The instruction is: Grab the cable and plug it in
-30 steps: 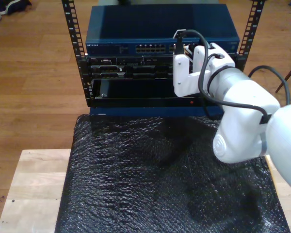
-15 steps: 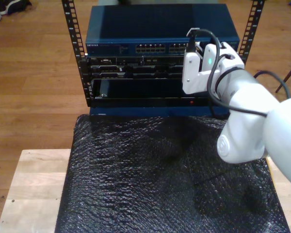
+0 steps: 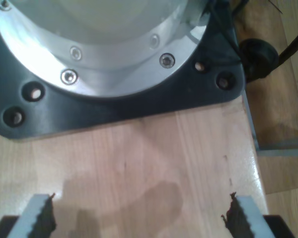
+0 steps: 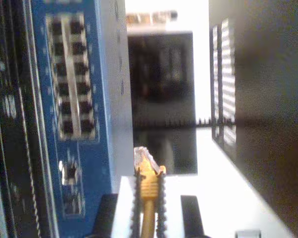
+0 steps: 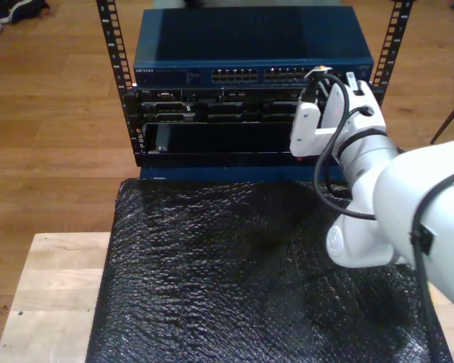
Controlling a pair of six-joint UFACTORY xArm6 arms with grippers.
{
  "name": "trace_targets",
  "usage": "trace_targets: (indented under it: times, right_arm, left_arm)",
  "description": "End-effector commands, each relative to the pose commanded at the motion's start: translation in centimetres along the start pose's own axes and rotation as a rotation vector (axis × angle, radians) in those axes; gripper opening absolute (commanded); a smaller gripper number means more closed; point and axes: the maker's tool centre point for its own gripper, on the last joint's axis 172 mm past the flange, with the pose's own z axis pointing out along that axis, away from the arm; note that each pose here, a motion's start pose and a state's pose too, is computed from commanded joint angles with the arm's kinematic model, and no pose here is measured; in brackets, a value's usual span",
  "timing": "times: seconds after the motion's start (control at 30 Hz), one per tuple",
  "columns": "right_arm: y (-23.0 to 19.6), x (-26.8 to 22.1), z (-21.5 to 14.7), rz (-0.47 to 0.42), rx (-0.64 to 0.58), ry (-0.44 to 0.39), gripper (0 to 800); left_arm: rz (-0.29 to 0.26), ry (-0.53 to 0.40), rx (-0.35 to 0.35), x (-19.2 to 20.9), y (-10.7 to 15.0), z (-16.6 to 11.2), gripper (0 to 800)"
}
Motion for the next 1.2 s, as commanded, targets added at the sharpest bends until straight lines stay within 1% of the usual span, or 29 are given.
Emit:
trace_targets:
  times: [0.07,0.17,0.27,0.37,0.47,0.57,0.73,0.87,0.93,1.03,1.2]
  right_arm:
    - [-0.7,0.4,0.0,0.0,0.005,0.003,0]
    - [-1.4,0.5,0.0,0.007,-0.014,-0.019,0]
    - [-1.4,0.9,-0.2,-0.003,-0.051,-0.043,0]
    - [-1.2,0.4,0.0,-0.009,-0.062,-0.07,0]
    - [-1.5,0.9,0.1,-0.002,-0.072,-0.089,0]
    - [-2.2,1.5,0.5,0.005,-0.08,-0.104,0]
    - [-2.2,1.7,1.1,-0.027,-0.093,-0.116,0]
    - [-2.4,1.1,1.6,-0.018,-0.098,-0.141,0]
    - [-2.7,1.2,1.8,-0.024,-0.097,-0.143,0]
    - [-3.0,1.2,2.2,-0.055,-0.099,-0.146,0]
    - [-3.2,1.3,2.4,-0.063,-0.098,-0.146,0]
  left_arm:
    - [0.0,0.0,0.0,0.0,0.0,0.0,800]
    - [0.0,0.0,0.0,0.0,0.0,0.0,800]
    - [0.0,0.0,0.0,0.0,0.0,0.0,800]
    - [0.0,0.0,0.0,0.0,0.0,0.0,800]
    - [0.0,0.0,0.0,0.0,0.0,0.0,800]
    - [0.0,-0.002,0.0,-0.1,0.0,-0.1,800]
    - [0.0,0.0,0.0,0.0,0.0,0.0,800]
    - [0.0,0.0,0.0,0.0,0.0,0.0,800]
    - [0.0,-0.002,0.0,-0.1,0.0,-0.1,800]
    - [0.0,-0.002,0.0,0.0,0.0,-0.1,800]
    - [0.0,0.002,0.0,0.0,0.0,0.0,800]
